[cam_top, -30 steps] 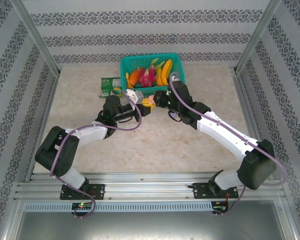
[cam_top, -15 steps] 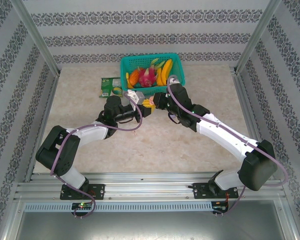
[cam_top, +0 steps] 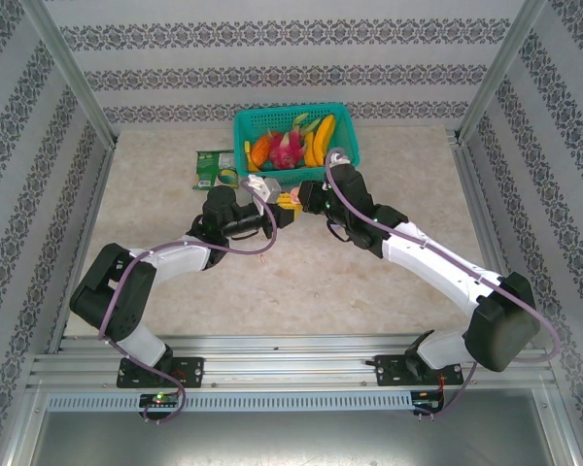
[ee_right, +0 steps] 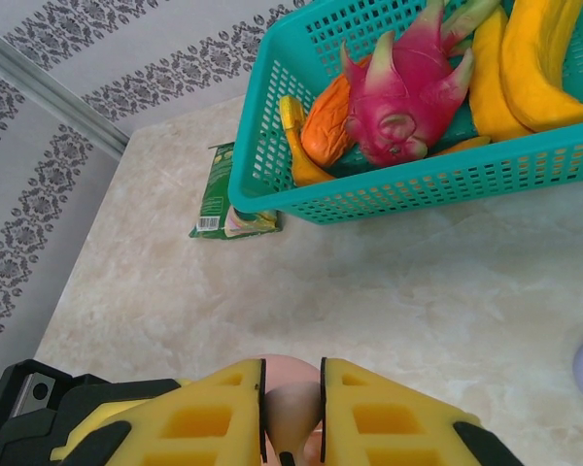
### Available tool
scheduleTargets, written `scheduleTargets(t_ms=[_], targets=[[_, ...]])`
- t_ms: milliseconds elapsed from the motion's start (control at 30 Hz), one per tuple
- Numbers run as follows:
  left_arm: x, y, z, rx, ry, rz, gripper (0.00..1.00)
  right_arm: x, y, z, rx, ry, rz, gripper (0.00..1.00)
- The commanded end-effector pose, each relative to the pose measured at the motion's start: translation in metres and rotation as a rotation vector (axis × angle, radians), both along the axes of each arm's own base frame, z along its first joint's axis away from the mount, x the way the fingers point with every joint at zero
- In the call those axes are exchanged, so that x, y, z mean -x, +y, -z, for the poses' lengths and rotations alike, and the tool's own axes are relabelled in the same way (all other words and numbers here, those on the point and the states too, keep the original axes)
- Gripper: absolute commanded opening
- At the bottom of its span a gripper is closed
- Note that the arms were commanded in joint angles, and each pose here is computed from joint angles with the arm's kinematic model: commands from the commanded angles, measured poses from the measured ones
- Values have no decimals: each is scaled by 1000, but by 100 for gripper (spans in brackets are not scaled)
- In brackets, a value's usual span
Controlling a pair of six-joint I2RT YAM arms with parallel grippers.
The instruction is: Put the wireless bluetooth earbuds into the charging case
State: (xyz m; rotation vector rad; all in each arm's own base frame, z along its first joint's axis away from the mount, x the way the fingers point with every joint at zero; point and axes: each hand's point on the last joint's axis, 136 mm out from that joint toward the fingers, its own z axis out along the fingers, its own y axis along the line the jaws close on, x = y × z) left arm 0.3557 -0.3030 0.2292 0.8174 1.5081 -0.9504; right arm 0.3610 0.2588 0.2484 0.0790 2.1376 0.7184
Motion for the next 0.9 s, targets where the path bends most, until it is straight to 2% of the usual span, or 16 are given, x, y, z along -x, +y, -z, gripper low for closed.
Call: scheduleTargets(t_ms=[0,267,533,867], targets=[[2,-9,-54,85,-167,23,0,22,10,28,44,80,-82,18],[7,-11,-56,93,-165,54,0,18,12,28,47,86,-85,20],[10,-10,-58,93,-170,60,0,11,10,23,39,85,-68,28],[10,-9,-57,90,-171,57,0,9,14,19,20,86,-79,28]])
